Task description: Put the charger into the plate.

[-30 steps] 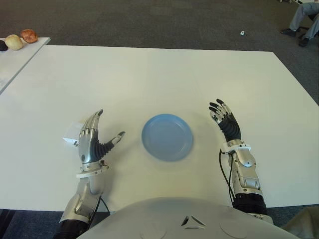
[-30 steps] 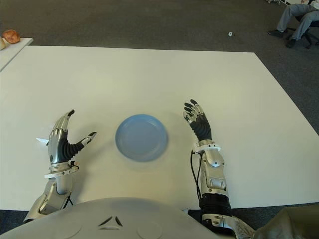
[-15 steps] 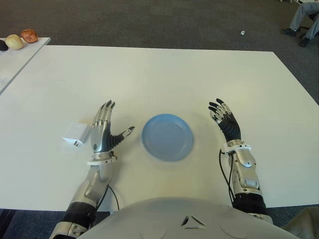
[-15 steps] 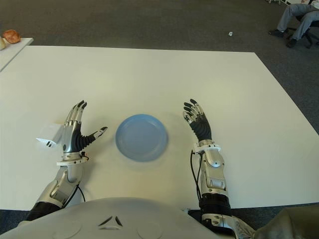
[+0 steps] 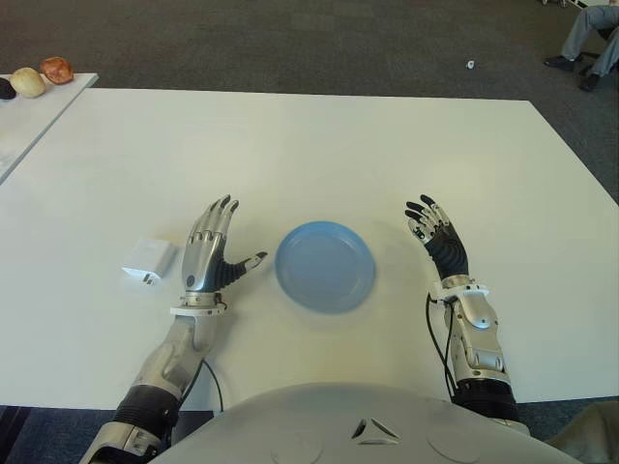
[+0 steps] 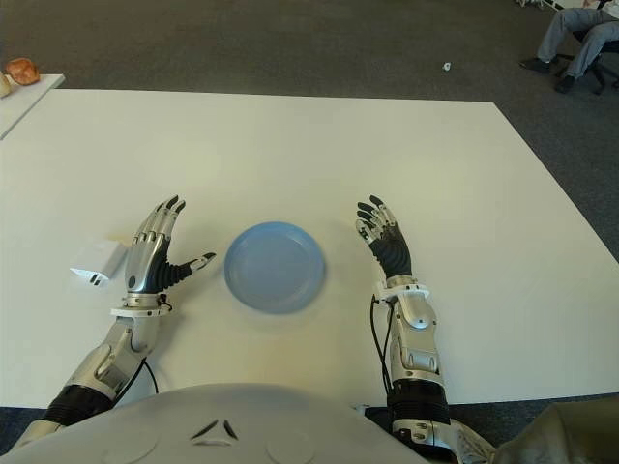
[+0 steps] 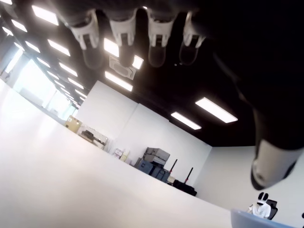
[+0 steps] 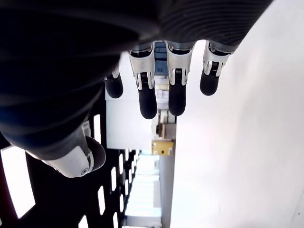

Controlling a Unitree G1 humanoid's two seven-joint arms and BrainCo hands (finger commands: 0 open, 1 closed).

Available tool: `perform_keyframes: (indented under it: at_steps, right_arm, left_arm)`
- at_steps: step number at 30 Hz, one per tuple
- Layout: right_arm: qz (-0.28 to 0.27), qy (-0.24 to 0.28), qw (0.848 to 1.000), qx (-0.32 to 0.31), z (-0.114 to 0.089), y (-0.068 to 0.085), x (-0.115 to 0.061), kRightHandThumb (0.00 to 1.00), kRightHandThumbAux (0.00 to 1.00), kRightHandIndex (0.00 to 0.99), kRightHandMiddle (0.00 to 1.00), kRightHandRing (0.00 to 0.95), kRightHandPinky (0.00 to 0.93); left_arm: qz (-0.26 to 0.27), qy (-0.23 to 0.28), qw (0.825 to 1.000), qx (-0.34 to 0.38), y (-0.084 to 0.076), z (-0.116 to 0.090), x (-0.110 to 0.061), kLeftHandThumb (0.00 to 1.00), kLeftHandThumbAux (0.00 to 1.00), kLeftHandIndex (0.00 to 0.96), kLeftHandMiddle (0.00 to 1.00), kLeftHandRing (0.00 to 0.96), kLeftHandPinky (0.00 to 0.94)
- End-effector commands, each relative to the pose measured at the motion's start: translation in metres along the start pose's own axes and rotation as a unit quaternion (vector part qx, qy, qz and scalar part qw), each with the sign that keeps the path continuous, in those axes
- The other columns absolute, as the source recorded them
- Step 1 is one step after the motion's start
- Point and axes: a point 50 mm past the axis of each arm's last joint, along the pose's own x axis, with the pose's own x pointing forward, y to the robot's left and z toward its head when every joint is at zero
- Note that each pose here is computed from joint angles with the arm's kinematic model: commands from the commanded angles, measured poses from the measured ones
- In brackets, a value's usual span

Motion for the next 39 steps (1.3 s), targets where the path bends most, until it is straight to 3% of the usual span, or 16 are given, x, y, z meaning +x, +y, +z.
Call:
perform_keyframes:
  at_steps: [1,21,26,30,39]
  right_arm:
    - [-0.001,0.002,1.000,0.008,-0.002,-0.001,-0.002,0.000,0.604,0.074,0.200,0.151,0.053]
    - [0.006,0.003,1.000,0.010,-0.004,-0.002,-0.002,0.000,0.614,0.074,0.201,0.152,0.064]
    - [0.008,0.003,1.000,0.009,-0.004,-0.001,-0.002,0.000,0.614,0.074,0.200,0.152,0.070]
    - [0.008,0.004,1.000,0.007,-0.005,0.000,-0.001,0.000,0.611,0.084,0.203,0.155,0.076]
    - [0.006,0.005,1.000,0.005,-0.005,0.000,-0.001,0.000,0.608,0.085,0.204,0.156,0.069]
  left_arm:
    - [-0.036,0.003,0.999,0.017,-0.006,-0.006,-0.007,0.078,0.625,0.084,0.055,0.029,0.019]
    - [-0.040,-0.038,0.995,0.084,0.002,-0.003,-0.008,0.061,0.583,0.069,0.043,0.009,0.000]
    - [-0.036,-0.032,0.994,0.098,0.015,-0.007,-0.007,0.090,0.534,0.067,0.043,0.009,0.002]
    - [-0.027,-0.017,0.992,0.119,0.037,-0.014,-0.006,0.122,0.490,0.072,0.049,0.019,0.018]
    - [-0.033,0.020,0.985,0.167,0.063,-0.029,-0.013,0.146,0.466,0.072,0.045,0.024,0.031]
